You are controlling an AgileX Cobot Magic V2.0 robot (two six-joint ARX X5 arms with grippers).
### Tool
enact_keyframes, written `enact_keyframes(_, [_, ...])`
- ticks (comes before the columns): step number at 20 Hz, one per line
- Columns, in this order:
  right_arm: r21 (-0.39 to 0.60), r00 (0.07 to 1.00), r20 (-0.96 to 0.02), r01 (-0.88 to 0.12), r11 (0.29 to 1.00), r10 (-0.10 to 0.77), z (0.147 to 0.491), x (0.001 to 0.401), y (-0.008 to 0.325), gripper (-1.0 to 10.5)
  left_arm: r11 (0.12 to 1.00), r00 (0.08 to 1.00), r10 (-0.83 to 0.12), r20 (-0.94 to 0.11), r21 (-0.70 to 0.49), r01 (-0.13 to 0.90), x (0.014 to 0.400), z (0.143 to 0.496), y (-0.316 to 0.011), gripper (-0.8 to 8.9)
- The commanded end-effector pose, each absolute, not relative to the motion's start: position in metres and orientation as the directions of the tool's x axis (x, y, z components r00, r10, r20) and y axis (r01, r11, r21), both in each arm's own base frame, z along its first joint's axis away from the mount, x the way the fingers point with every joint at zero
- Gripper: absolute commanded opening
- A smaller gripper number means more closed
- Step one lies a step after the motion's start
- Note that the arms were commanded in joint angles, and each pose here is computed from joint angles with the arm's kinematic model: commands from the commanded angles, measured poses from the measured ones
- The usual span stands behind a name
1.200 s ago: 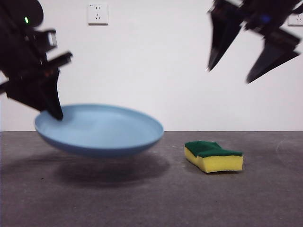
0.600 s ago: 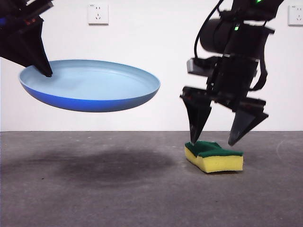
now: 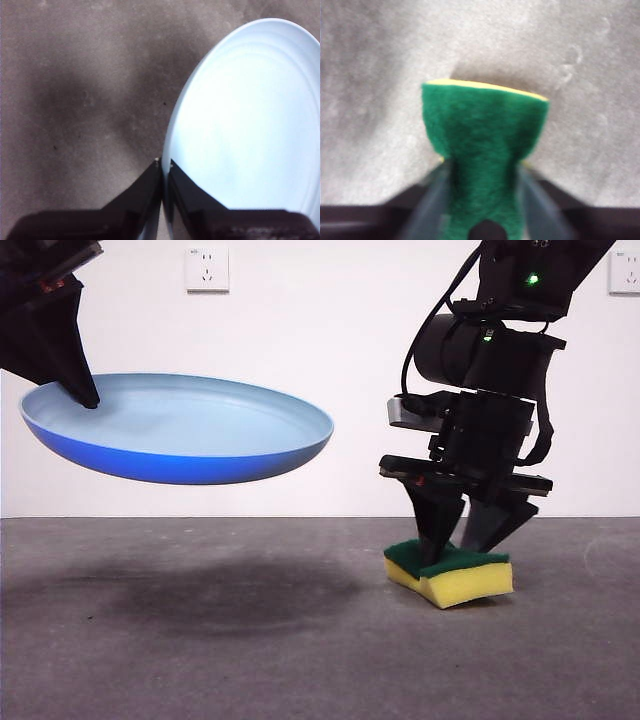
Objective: Pick up the plate,pick up the cloth,clean the plate with the cloth
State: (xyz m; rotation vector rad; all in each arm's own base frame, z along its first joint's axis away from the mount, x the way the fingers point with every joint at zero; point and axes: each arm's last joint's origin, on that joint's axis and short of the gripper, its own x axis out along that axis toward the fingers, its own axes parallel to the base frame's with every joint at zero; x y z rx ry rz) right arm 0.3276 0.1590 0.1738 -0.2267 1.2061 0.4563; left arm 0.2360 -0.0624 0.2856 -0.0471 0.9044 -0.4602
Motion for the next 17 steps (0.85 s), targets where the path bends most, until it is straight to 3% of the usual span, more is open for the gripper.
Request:
enact_keyframes(1, [0.054, 0.263, -0.944, -0.476, 0.878, 0.201, 0.167, 0.328, 0.159, -0.2, 0.895, 0.530, -0.414, -0.740, -0.227, 0.383, 0.236, 0.287, -0.063, -0.08])
enact_keyframes(4, [0.059, 0.260, -0.944, -0.475, 0.878, 0.204, 0.168, 0.328, 0.159, -0.2, 0.897, 0.533, -0.410, -0.740, -0.223, 0.380, 0.236, 0.287, -0.063, -0.07])
enact_keyframes(6, [0.066, 0.268, -0.939, -0.474, 0.878, 0.215, 0.177, 0.324, 0.159, -0.2, 0.922, 0.563, -0.353, -0.747, -0.174, 0.347, 0.237, 0.287, -0.062, -0.07])
enact_keyframes(12, [0.071, 0.466, -0.808, -0.529, 0.846, 0.360, 0.271, 0.281, 0.164, -0.2, 0.945, 0.615, -0.313, -0.724, -0.169, 0.281, 0.252, 0.282, -0.068, -0.08])
enact_keyframes(17, [0.076, 0.525, -0.702, -0.616, 0.784, 0.481, 0.311, 0.244, 0.181, -0.2, 0.913, 0.595, -0.392, -0.702, -0.218, 0.344, 0.249, 0.281, -0.097, -0.08])
